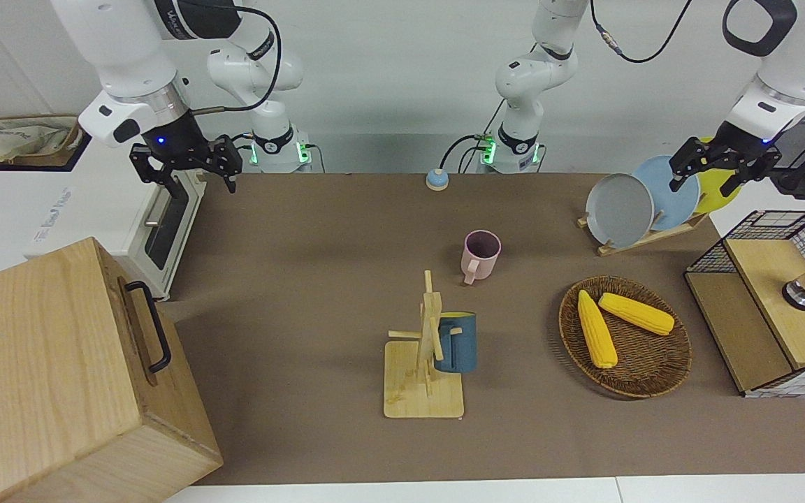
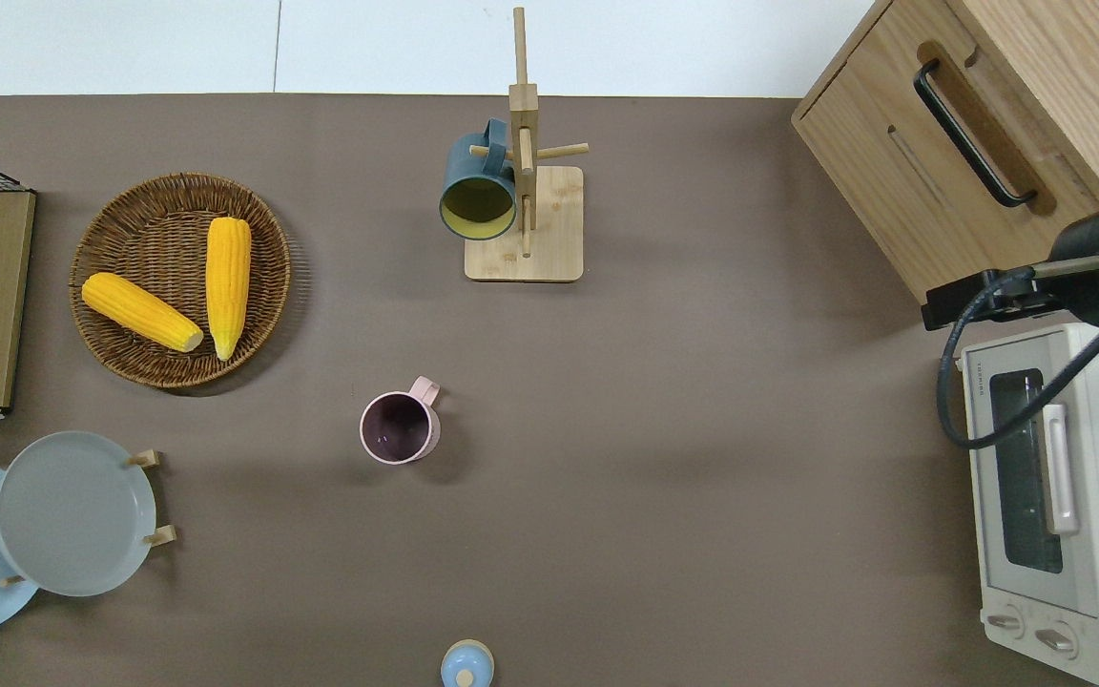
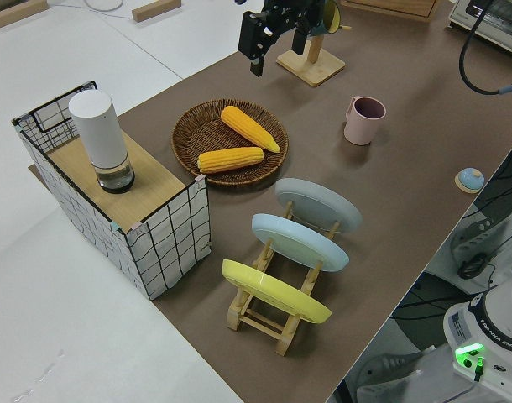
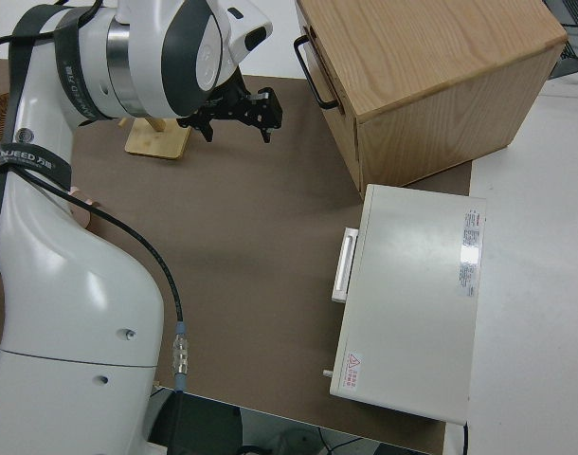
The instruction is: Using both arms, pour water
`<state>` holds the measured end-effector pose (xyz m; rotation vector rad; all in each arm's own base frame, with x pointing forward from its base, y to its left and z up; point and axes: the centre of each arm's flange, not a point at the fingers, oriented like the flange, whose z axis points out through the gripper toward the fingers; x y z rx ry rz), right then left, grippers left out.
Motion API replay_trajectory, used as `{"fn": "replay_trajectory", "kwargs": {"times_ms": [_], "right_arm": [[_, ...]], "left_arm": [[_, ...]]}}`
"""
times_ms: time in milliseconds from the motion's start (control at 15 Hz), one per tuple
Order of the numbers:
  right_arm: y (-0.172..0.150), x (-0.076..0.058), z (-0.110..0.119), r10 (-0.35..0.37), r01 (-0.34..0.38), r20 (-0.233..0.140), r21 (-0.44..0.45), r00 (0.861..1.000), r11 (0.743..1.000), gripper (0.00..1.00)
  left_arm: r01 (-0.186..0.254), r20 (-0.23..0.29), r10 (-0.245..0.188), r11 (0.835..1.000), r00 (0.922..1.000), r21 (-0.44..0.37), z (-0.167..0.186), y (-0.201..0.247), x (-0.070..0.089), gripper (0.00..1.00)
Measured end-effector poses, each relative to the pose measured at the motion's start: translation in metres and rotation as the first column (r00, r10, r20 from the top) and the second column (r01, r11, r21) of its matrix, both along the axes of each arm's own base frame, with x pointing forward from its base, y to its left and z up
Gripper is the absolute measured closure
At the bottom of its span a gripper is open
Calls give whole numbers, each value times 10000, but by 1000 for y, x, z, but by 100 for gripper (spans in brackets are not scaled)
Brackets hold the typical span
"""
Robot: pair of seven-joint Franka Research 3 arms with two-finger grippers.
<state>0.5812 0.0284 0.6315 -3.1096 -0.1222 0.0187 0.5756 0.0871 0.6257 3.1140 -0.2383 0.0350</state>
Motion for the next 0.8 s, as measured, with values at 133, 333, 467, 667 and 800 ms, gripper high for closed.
{"fn": "replay_trajectory", "kwargs": {"times_ms": [133, 333, 467, 667, 800], "right_arm": [[0, 0, 0, 0, 0, 0, 0, 10000, 10000, 0], [0, 0, 0, 0, 0, 0, 0, 10000, 10000, 0], [0, 0, 0, 0, 0, 0, 0, 10000, 10000, 0], [0, 0, 0, 0, 0, 0, 0, 10000, 10000, 0], [0, 0, 0, 0, 0, 0, 0, 10000, 10000, 0]], "left_arm": [[216, -75, -215, 9997, 9997, 117, -1, -20, 3, 0], [369, -115, -366, 9990, 9993, 247, -2, -42, 5, 0], [466, -146, -462, 9984, 9988, 311, -2, -55, 5, 0], [616, -176, -610, 9975, 9980, 334, -2, -68, 5, 0], [612, -261, -603, 9976, 9978, 327, -3, -68, 4, 0]]}}
